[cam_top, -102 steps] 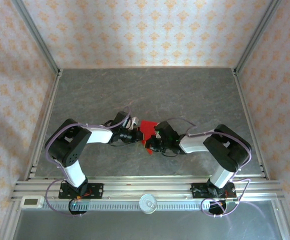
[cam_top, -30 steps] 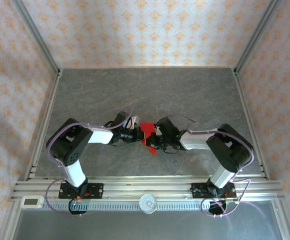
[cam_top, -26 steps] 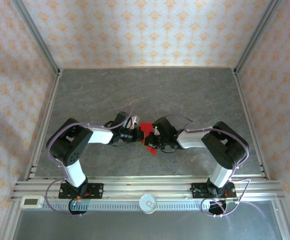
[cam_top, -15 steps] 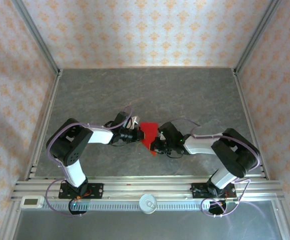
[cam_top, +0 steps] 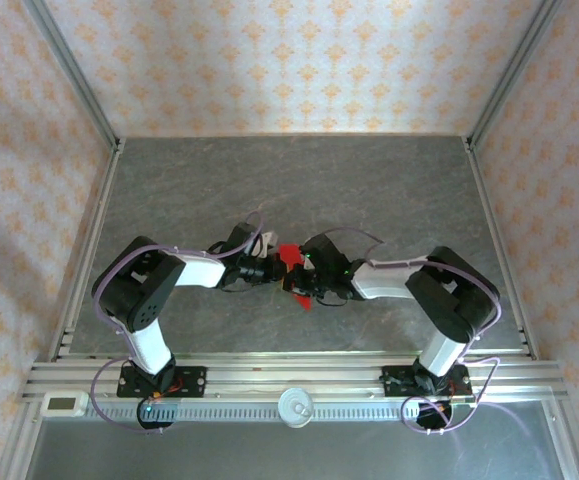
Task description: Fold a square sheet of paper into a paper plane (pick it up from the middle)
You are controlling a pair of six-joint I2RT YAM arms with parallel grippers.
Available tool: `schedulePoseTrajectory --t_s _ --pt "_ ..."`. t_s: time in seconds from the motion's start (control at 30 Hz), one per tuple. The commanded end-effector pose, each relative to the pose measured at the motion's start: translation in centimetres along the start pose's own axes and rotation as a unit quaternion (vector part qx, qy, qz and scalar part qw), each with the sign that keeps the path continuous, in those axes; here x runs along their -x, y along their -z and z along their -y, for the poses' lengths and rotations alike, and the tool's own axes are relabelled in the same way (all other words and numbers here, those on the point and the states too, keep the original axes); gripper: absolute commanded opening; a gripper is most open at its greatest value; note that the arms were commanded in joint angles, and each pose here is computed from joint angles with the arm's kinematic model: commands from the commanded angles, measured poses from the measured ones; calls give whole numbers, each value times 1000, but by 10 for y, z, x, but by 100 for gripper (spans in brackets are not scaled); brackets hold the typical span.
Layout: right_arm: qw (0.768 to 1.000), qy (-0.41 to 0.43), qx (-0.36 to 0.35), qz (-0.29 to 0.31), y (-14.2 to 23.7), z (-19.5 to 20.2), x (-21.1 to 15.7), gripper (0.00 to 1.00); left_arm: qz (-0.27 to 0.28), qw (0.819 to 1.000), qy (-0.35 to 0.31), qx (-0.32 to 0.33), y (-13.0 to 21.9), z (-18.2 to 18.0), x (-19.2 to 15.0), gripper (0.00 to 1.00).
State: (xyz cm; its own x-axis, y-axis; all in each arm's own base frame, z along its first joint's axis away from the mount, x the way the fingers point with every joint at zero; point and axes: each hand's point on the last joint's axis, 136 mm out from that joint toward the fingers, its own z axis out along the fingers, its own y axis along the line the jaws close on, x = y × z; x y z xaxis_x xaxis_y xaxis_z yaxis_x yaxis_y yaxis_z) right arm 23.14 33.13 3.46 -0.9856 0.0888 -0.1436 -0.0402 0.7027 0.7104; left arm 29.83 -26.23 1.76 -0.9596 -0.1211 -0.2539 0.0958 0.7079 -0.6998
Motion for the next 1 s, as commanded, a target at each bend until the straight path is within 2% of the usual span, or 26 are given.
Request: schedulePoseTrajectory --t_s 0.0,0.33,0.53,0.63,0.77,0.87,0.97 --pt "999 -6 -39 2 -11 25 -3 1 -33 997 25 64 -6 -38 -25 0" --pt "999 -6 -44 -27 28 56 -50 3 -24 997 38 70 -3 -44 -24 0" --pt "999 -2 -46 -22 42 60 -54 3 -7 996 67 62 2 -43 -24 0" --pt "998 6 -54 12 54 57 -41 3 16 995 90 51 7 -40 -21 0" --pt "989 25 -93 112 76 61 -8 10 52 991 118 25 16 -27 -18 0" --pt "976 35 -112 182 92 63 14 20 78 990 117 10 24 -13 -12 0" --pt "974 46 -85 207 96 46 28 30 94 991 99 1 33 -2 -4 1"
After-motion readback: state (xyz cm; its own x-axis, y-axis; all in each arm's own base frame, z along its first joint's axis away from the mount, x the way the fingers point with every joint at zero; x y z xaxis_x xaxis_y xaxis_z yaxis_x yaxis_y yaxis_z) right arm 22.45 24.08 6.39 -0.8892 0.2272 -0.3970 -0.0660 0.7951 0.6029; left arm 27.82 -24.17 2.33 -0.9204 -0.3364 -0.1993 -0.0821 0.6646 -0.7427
